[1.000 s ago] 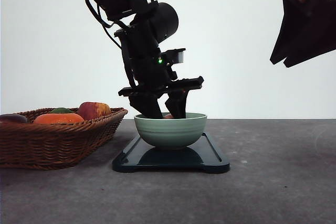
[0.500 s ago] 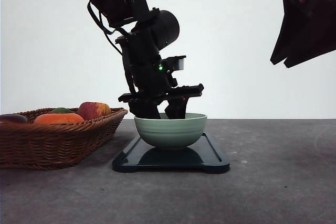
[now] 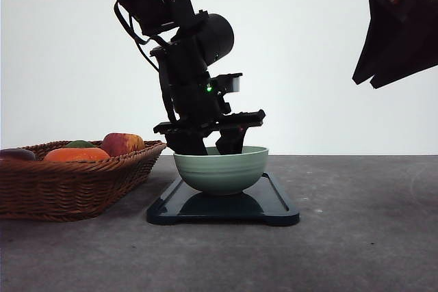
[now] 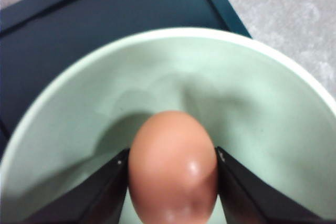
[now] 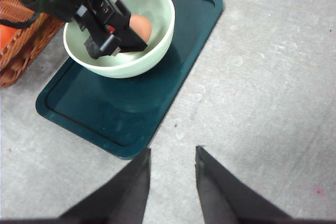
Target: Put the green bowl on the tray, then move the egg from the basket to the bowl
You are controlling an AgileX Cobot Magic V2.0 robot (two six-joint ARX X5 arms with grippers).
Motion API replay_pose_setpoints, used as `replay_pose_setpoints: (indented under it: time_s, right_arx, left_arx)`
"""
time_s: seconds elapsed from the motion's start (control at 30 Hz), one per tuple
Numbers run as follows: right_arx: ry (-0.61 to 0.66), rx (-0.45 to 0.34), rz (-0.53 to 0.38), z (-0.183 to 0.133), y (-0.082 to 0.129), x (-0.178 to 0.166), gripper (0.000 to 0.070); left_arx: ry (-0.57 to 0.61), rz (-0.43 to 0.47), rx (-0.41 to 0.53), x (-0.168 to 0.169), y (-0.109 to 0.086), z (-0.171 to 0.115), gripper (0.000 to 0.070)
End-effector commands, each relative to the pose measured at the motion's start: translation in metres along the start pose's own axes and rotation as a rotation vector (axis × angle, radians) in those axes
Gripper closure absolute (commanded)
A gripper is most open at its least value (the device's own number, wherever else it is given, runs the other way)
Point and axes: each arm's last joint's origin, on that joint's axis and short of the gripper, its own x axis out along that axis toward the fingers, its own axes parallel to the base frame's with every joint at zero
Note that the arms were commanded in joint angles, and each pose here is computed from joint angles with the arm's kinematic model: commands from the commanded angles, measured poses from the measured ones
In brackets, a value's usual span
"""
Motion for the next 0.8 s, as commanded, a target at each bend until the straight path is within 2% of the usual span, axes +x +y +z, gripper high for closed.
replay_pose_setpoints:
  time_s: [0.0,0.5,0.63,0.77]
  right_arx:
    - [-0.001,0.005,0.003,0.001,0.001,0.001,0.0536]
    - [0.015,0.007,0.001,0.0,0.001,0.001,0.0536]
    - [0.029,0.008,-0.002,-0.002,0.001,0.001,0.0536]
    - [0.03,0.009,-0.002,-0.002,0.001,0.001,0.0536]
  left_arx:
    - [0.012,-0.001,0.011,0.009,-0.004,0.001,0.0378]
    - [0.017,-0.001,0.012,-0.005,-0.006,0.014,0.0375]
    - [0.023,-0.001,0.012,-0.013,-0.007,0.02,0.0287]
    - [0.051,0.002,0.006,-0.027,-0.007,0.028,0.0278]
